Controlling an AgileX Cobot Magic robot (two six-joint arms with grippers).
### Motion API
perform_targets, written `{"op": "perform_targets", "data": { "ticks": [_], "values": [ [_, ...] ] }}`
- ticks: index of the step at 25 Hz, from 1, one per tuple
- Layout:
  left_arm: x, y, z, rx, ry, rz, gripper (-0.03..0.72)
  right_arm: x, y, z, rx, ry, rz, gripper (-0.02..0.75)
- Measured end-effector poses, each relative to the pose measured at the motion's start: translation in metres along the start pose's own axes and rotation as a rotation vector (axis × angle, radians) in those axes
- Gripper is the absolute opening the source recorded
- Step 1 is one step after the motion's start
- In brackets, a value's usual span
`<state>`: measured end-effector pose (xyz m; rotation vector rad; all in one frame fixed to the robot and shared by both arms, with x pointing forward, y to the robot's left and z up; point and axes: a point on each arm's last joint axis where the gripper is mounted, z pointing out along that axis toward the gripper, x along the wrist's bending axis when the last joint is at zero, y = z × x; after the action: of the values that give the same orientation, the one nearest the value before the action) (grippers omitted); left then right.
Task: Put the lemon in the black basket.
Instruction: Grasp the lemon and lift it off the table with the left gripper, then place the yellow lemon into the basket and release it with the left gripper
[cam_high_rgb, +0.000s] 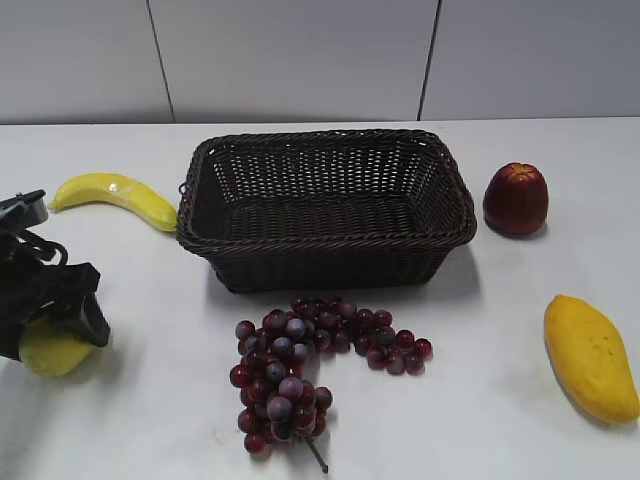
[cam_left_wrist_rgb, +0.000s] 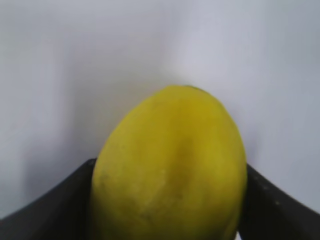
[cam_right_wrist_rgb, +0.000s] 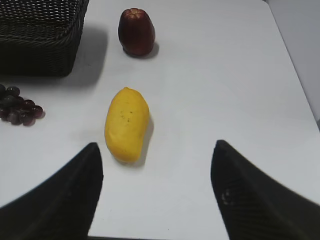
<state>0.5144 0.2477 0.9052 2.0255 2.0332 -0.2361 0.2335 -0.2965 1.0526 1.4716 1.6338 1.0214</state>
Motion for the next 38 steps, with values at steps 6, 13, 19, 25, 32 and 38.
{"op": "perform_targets", "data": {
  "ticks": [6, 13, 19, 25, 32, 38],
  "values": [
    [-0.022, 0.027, -0.053, -0.11, -0.041, 0.093, 0.58, 0.0, 0.0, 0.0, 0.0, 0.0, 0.0, 0.555],
    [-0.081, 0.075, -0.142, -0.421, -0.182, 0.202, 0.58, 0.0, 0.0, 0.0, 0.0, 0.0, 0.0, 0.555],
    [-0.151, 0.091, -0.126, -0.456, -0.259, 0.345, 0.579, 0.0, 0.0, 0.0, 0.0, 0.0, 0.0, 0.555],
    [-0.187, 0.096, -0.045, -0.374, -0.263, 0.367, 0.579, 0.0, 0.0, 0.0, 0.0, 0.0, 0.0, 0.555],
    [-0.193, 0.101, 0.017, -0.356, -0.224, 0.346, 0.636, 0.0, 0.0, 0.0, 0.0, 0.0, 0.0, 0.555],
    [-0.194, 0.102, 0.015, -0.355, -0.218, 0.365, 0.662, 0.0, 0.0, 0.0, 0.0, 0.0, 0.0, 0.555]
  ]
}}
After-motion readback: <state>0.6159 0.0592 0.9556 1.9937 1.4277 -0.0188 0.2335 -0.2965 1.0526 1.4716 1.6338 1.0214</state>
